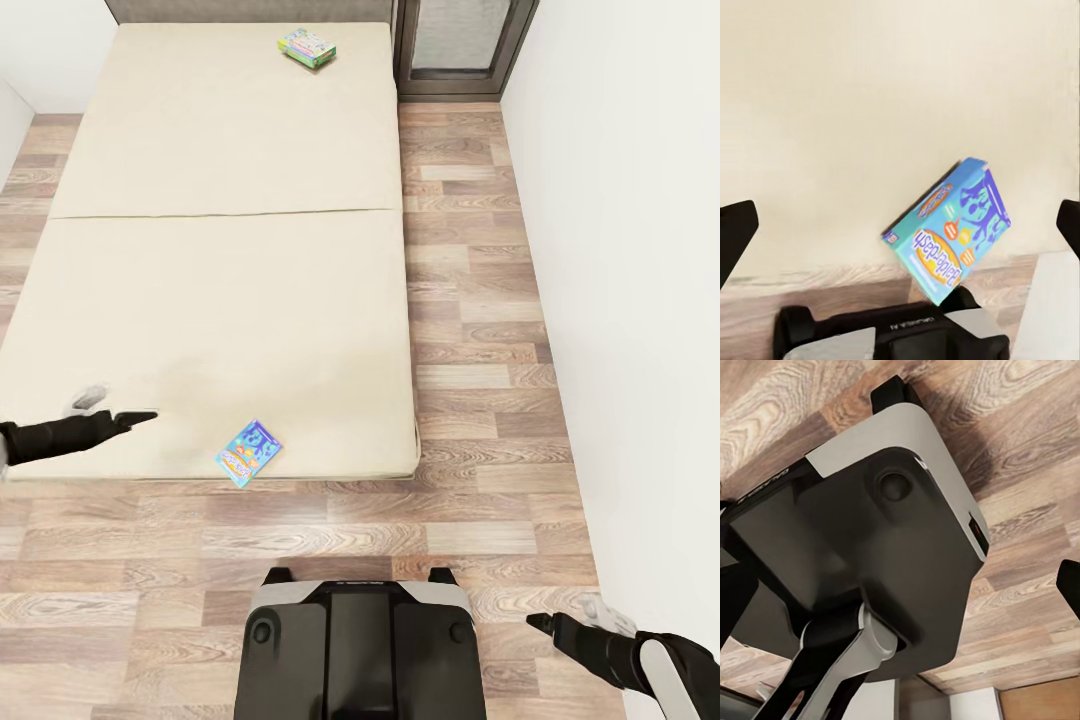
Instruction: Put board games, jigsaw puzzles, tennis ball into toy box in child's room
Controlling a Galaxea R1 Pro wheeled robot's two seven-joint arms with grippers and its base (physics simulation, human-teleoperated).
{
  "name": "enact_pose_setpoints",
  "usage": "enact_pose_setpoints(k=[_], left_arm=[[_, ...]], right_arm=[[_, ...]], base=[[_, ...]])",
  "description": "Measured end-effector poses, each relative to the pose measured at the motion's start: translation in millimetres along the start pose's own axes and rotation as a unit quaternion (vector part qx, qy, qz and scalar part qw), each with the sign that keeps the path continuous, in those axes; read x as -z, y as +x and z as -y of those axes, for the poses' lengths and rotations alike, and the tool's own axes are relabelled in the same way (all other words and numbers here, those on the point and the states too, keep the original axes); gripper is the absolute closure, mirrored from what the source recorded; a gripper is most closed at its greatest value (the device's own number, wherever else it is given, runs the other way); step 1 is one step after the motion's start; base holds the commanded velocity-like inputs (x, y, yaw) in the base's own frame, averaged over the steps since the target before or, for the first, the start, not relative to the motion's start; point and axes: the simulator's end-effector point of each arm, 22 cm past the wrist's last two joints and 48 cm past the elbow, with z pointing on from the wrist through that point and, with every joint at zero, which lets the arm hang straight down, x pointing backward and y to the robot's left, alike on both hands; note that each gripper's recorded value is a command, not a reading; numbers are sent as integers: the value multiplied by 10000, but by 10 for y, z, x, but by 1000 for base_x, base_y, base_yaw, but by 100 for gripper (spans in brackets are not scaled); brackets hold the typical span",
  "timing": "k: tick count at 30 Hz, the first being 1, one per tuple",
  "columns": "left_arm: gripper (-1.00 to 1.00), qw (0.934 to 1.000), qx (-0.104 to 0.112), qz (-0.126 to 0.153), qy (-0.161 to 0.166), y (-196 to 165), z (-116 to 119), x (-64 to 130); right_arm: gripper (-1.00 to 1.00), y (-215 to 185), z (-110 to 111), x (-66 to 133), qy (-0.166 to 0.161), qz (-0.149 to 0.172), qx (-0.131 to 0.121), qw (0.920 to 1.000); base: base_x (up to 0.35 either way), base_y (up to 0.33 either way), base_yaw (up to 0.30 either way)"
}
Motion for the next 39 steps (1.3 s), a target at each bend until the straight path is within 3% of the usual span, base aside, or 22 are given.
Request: enact_pose_setpoints(k=[2,6,13,18,19,27,32,35,39], left_arm=[[-100,9989,93,-140,448,209,39,168],[-100,9938,245,-354,1029,525,131,345],[-100,9810,659,-805,1640,1207,193,559],[-100,9767,793,-1000,1724,1548,164,616],[-100,9762,806,-1048,1721,1654,138,629],[-100,9752,863,-1121,1701,1884,60,644],[-100,9753,865,-1121,1697,1915,46,649],[-100,9753,860,-1119,1696,1919,43,651],[-100,9753,854,-1116,1701,1923,44,650]], right_arm=[[-100,-29,-13,0,-30,69,-4,10000],[-100,-57,-32,3,-84,136,-9,9999],[-100,-113,-110,51,-431,248,-128,9987],[-100,-193,-248,141,-963,383,-259,9943],[-100,-217,-338,183,-1232,427,-291,9910],[-100,-315,-706,351,-2185,555,-315,9738],[-100,-469,-1040,437,-2781,673,-322,9577],[-100,-547,-1205,414,-3026,741,-358,9496],[-100,-630,-1563,344,-3476,824,-411,9331]], base=[[0,0,0],[0,0,0],[0,0,0],[0,0,0],[0,0,0],[0,0,0],[0,0,0],[0,0,0],[0,0,0]])
